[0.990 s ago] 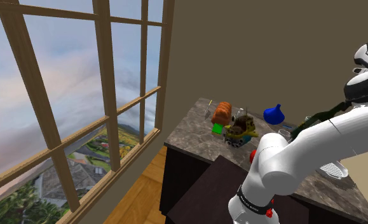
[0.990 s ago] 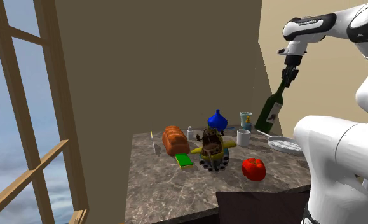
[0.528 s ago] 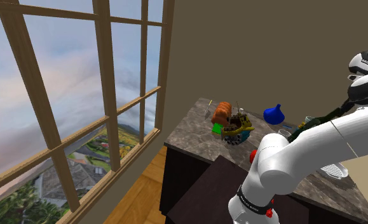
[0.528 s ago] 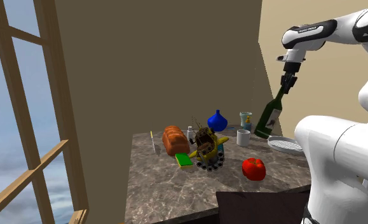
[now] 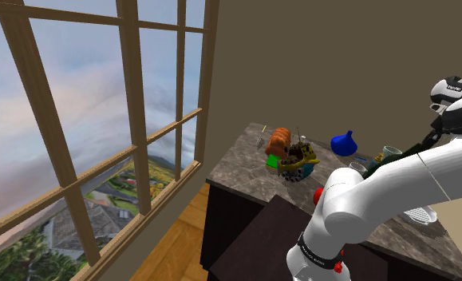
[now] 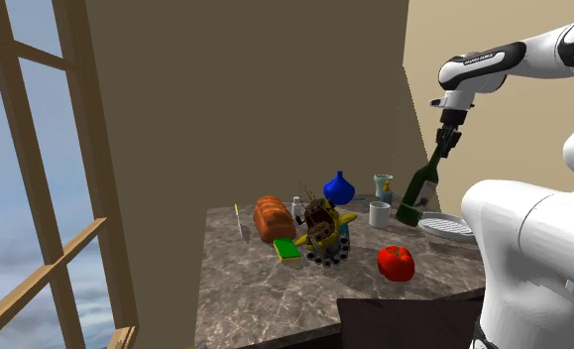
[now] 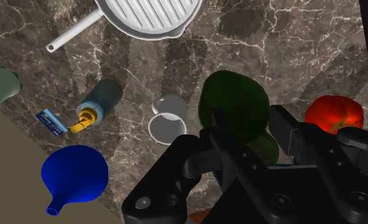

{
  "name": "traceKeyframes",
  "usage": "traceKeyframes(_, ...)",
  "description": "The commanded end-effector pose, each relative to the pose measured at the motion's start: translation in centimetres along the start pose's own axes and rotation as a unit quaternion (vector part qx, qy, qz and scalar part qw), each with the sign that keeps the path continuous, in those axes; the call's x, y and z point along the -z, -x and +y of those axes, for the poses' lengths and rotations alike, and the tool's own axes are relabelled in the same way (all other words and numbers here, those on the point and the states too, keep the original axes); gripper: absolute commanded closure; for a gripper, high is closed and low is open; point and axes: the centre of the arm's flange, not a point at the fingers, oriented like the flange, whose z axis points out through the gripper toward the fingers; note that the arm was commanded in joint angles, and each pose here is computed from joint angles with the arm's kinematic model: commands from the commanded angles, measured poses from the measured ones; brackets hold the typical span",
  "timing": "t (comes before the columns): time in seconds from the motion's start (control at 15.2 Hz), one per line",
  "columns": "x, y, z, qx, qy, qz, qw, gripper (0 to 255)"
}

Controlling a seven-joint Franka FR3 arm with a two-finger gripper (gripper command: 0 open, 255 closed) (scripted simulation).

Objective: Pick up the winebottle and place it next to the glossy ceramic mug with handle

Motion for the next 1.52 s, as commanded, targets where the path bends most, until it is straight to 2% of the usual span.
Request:
traceKeyframes(0.0, -1.0, 0.2, 0.0, 0.000, 0.000, 0.000, 1.0000, 255)
traceKeyframes(0.59, -5.5, 0.7, -0.2, 0.000, 0.000, 0.000, 1.0000, 255)
traceKeyframes(1.06, -5.5, 0.7, -0.2, 0.000, 0.000, 0.000, 1.0000, 255)
traceKeyframes(1.12, -5.5, 0.7, -0.2, 0.000, 0.000, 0.000, 1.0000, 0)
traceKeyframes(1.45, -5.5, 0.7, -0.2, 0.000, 0.000, 0.000, 1.0000, 0)
